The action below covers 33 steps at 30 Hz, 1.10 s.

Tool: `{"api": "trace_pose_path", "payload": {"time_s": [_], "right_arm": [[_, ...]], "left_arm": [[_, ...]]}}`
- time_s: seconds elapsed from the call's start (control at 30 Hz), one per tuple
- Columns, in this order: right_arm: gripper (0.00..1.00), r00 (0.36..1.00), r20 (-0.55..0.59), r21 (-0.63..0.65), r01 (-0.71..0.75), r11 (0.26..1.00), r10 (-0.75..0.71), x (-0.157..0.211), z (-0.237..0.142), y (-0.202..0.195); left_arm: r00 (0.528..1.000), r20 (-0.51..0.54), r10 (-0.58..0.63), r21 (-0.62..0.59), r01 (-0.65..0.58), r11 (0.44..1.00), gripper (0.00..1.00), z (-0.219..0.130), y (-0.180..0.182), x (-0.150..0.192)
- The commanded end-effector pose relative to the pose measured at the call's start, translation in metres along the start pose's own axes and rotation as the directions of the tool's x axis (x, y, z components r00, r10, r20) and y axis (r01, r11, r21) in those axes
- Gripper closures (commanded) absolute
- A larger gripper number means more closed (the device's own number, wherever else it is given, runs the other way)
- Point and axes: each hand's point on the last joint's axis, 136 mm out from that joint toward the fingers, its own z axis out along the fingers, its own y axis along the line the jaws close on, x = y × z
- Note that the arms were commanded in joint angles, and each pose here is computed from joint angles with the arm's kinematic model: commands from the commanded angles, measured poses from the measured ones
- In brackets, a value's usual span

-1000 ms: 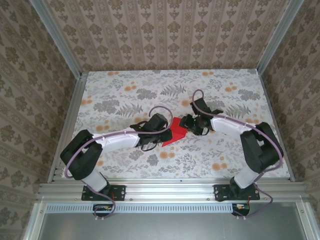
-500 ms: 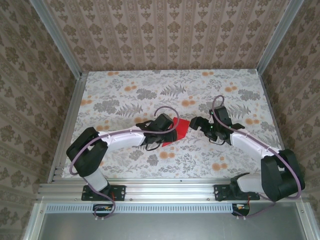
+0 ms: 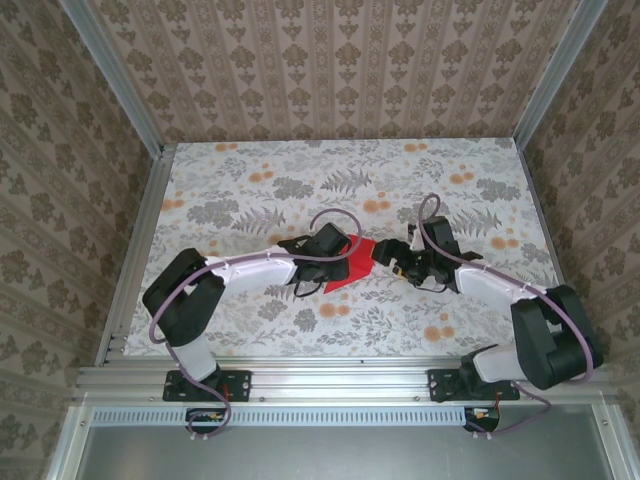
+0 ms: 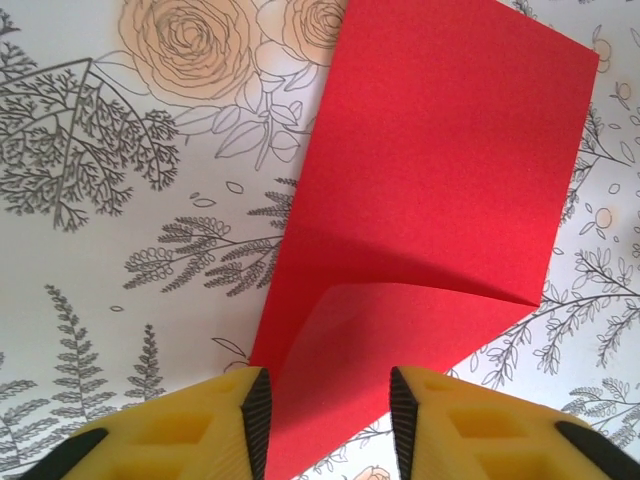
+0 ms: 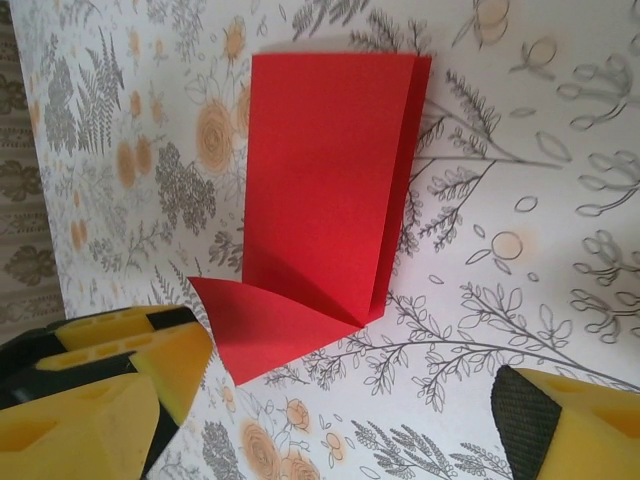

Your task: Fold a paper plane with a square sheet of paper (pick it up from the middle)

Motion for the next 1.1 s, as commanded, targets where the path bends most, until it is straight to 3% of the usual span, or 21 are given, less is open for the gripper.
{"api": "trace_pose_path", "payload": {"time_s": [0.0,0.43,0.8,1.07], "right_arm": [[0.13,0.998,-0.068,-0.061,-0.024,0.998,0.02,0.012,0.011,0.007],[0.3,0.984,-0.158,-0.027,-0.086,0.996,0.081,0.029,0.041,0.003],[0.5,0.981,-0.178,-0.059,-0.084,0.995,0.073,0.027,0.05,0.016],[0.56,0.981,-0.181,-0.05,-0.08,0.996,0.07,0.024,0.059,0.018]], "left_arm": [[1.0,-0.013,0.003,-0.079,-0.005,0.997,0.65,0.007,0.017,0.002],[0.999,-0.043,-0.019,-0.126,0.013,0.992,0.71,0.02,0.033,0.008],[0.998,-0.057,-0.021,-0.124,0.014,0.992,0.71,0.021,0.035,0.01],[0.998,-0.061,-0.022,-0.121,0.015,0.992,0.72,0.022,0.034,0.01]]}}
